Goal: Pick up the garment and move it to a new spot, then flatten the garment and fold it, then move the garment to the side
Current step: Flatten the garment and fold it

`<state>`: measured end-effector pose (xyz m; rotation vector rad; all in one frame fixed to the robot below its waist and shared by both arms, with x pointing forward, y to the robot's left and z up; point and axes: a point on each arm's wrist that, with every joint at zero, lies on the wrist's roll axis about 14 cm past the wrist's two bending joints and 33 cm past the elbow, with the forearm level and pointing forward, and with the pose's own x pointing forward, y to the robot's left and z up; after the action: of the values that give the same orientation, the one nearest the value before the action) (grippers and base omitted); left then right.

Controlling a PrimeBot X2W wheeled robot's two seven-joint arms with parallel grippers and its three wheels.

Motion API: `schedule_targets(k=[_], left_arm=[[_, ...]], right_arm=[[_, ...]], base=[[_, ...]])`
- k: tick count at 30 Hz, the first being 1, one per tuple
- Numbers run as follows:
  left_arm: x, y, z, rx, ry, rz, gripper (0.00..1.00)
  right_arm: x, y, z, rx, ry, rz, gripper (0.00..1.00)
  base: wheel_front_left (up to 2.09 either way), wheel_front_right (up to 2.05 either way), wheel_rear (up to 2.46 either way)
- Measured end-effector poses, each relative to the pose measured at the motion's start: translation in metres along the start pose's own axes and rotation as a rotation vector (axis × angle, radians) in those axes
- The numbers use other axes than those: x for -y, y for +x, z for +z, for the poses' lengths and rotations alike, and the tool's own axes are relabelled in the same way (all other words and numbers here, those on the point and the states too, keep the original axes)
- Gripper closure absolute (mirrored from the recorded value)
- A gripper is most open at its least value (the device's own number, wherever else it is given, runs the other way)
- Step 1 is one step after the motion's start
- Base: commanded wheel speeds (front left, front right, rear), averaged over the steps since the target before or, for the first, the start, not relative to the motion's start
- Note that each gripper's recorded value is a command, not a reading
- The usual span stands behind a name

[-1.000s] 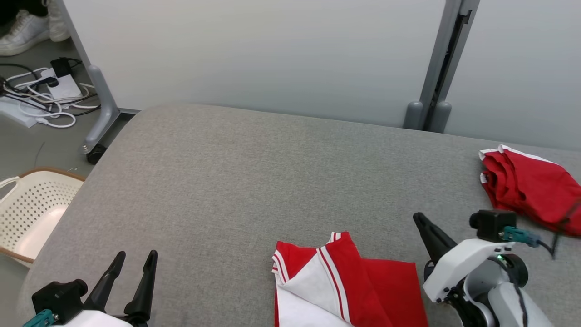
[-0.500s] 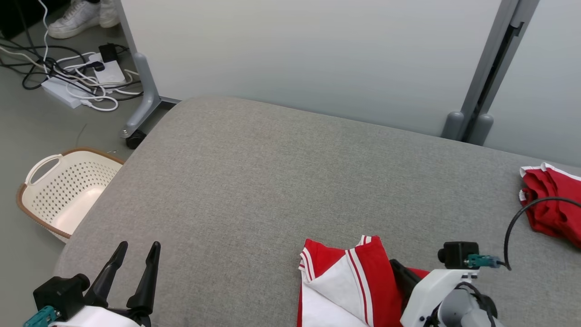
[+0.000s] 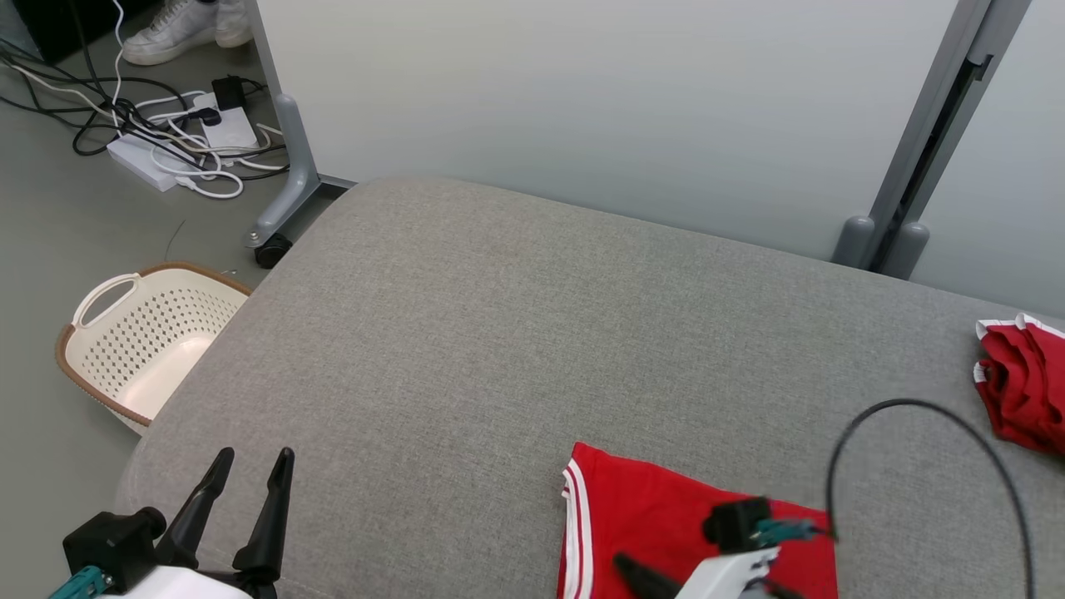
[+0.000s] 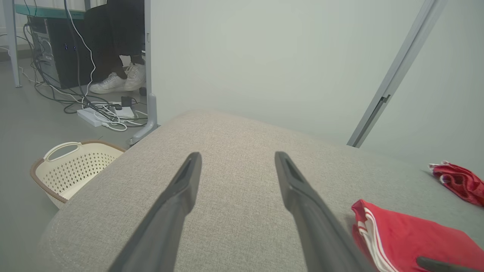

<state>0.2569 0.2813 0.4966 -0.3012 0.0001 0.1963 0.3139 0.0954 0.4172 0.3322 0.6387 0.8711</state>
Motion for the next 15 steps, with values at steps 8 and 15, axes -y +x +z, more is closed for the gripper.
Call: schedule_targets(k=[8,15], left_arm=[[0.004,0.003,-0.003,-0.011,0.000,-0.012,0.00],[0.011,0.009,-0.006,-0.021,0.001,-0.035,0.00]], right_arm=[[-0.049,-0.005,-0.046,-0.165,0.017,0.139,1.00],[-0.044,-0.006,-0.016,-0.065,0.001,0.136,1.00]], base=[[0.00,0.00,0.00],[0.00,0.00,0.00]])
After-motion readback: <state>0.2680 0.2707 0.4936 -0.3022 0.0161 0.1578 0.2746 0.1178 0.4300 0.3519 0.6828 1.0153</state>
